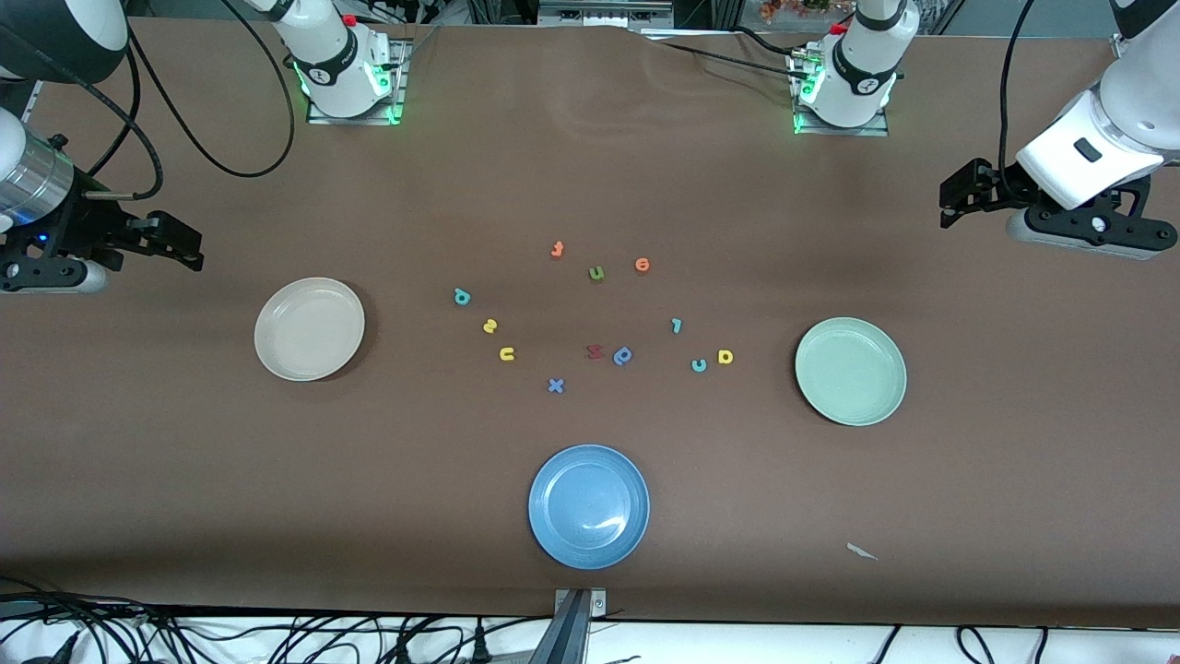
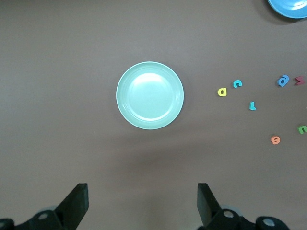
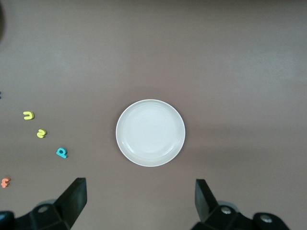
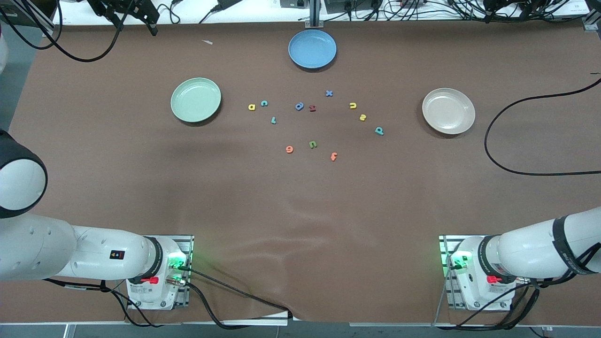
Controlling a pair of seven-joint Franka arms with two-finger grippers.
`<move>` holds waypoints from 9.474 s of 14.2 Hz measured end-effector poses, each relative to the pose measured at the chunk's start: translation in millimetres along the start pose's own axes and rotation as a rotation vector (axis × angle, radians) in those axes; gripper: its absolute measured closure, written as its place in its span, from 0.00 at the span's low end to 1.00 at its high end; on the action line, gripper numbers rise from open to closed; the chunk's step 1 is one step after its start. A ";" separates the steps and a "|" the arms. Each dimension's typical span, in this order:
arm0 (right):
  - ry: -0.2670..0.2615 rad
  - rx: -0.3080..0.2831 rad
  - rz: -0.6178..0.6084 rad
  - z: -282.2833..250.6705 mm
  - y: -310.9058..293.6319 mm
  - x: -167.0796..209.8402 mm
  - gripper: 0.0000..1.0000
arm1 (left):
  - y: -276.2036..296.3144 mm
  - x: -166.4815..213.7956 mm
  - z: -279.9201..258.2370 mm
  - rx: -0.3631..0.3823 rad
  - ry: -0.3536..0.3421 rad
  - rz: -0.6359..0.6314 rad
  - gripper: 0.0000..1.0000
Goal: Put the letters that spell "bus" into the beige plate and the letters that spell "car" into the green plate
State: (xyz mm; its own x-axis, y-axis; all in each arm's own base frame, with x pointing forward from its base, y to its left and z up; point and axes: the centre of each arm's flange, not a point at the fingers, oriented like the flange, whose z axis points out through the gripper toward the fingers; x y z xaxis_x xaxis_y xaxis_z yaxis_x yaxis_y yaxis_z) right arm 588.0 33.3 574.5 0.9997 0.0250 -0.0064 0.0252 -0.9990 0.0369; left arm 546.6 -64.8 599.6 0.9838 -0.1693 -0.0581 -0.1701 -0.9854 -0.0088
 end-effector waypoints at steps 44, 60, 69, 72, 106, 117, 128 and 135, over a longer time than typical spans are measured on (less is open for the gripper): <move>-0.014 0.011 -0.044 39.0 -92.8 8.2 0.00 | 35.4 38.3 83.6 -0.008 -0.153 0.067 0.00; -0.032 0.004 0.299 302.1 -245.9 -70.1 0.00 | 178.5 95.9 379.5 -0.099 0.008 0.260 0.03; 0.031 0.061 0.330 367.1 -264.0 -98.7 0.00 | 186.2 95.1 411.3 -0.109 0.029 0.258 0.35; 0.033 0.066 0.329 380.0 -261.0 -106.6 0.01 | 188.1 94.2 419.6 -0.111 0.026 0.256 0.36; 0.031 0.066 0.343 390.1 -268.2 -111.0 0.65 | 161.1 108.8 312.2 -0.099 -0.021 0.095 0.00; -0.036 0.002 0.337 372.5 -276.1 -96.7 0.69 | 240.6 128.2 385.0 -0.040 -0.039 0.145 0.41; -0.104 -0.115 0.008 313.5 -127.6 -18.4 0.69 | 245.4 128.5 418.3 -0.060 -0.033 0.075 0.52; 0.083 -0.083 -0.052 344.7 -64.5 -44.0 0.69 | 244.4 129.9 404.9 -0.032 -0.050 0.039 0.73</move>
State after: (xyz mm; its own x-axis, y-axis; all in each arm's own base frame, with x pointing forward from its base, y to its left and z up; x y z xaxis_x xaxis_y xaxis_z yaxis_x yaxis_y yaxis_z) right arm 540.5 83.9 227.9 0.9939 0.0834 0.0721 0.0743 -0.9898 0.1216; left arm 610.2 -320.1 185.8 0.9723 -0.2075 -0.1079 -0.2057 -0.9782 0.0269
